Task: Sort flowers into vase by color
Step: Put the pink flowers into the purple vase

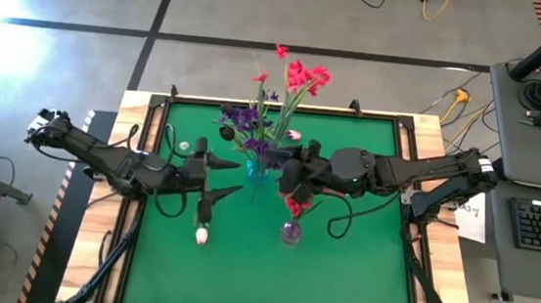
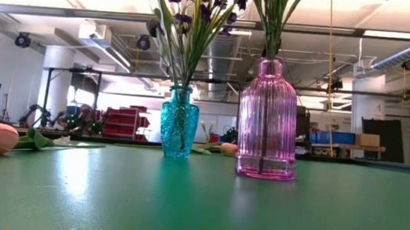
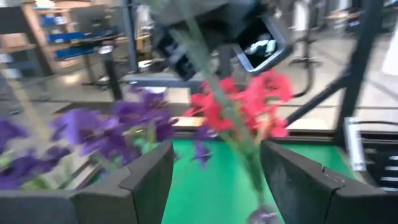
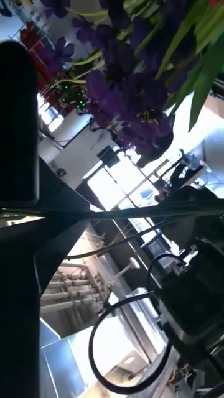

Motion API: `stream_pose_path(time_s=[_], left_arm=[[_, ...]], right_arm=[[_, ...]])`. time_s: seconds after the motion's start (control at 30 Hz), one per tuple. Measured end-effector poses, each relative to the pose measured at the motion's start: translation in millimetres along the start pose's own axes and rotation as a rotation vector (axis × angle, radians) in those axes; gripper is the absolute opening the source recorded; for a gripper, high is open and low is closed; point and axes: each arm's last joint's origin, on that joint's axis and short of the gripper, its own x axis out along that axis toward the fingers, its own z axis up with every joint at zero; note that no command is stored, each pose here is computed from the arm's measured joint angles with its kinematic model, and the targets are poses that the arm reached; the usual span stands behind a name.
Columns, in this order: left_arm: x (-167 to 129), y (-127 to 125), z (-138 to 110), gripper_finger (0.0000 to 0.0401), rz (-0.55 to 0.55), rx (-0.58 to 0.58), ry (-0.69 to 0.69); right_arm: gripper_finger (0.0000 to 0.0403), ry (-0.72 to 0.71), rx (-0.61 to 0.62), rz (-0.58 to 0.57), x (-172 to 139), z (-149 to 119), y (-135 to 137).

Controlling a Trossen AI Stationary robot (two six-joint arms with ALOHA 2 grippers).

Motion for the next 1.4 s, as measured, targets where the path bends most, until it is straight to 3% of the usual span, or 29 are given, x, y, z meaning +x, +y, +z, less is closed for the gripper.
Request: stream_pose_path(time_s=[0.13, 0.5, 0.77, 0.93, 1.2, 1.4], left_arm=[[7.4, -6.1, 0.2, 0.023, -0.07, -0.014, -0.034], [29.3, -6.7, -7.5, 0.023, 0.046, -0.01, -0.052], [36.6, -10.2, -14.9, 0.0224, 0.056, 0.005, -0.024], [43.6, -14.2, -22.7, 0.0172, 0.055, 0.04, 0.005], [48.9, -16.9, -28.7, 0.0021, 0.059, 0.062, 0.026], [48.5, -16.6, -27.3, 0.0011, 0.067, 0.069, 0.017]], right_arm=[[0.0012, 0.01, -0.019, -0.009, 1.8, 0.4, -0.8], [0.0012, 0.003, -0.077, 0.011, 13.2, 11.7, 1.9], [0.0012, -0.01, -0.087, 0.012, 16.5, 15.7, 2.9], [0.0012, -0.026, -0.095, -0.012, 16.1, 16.4, 1.6], [0.0012, -0.027, -0.063, -0.014, 16.1, 16.4, 1.4], [0.0013, -0.011, -0.024, -0.036, 15.9, 14.6, -0.9]])
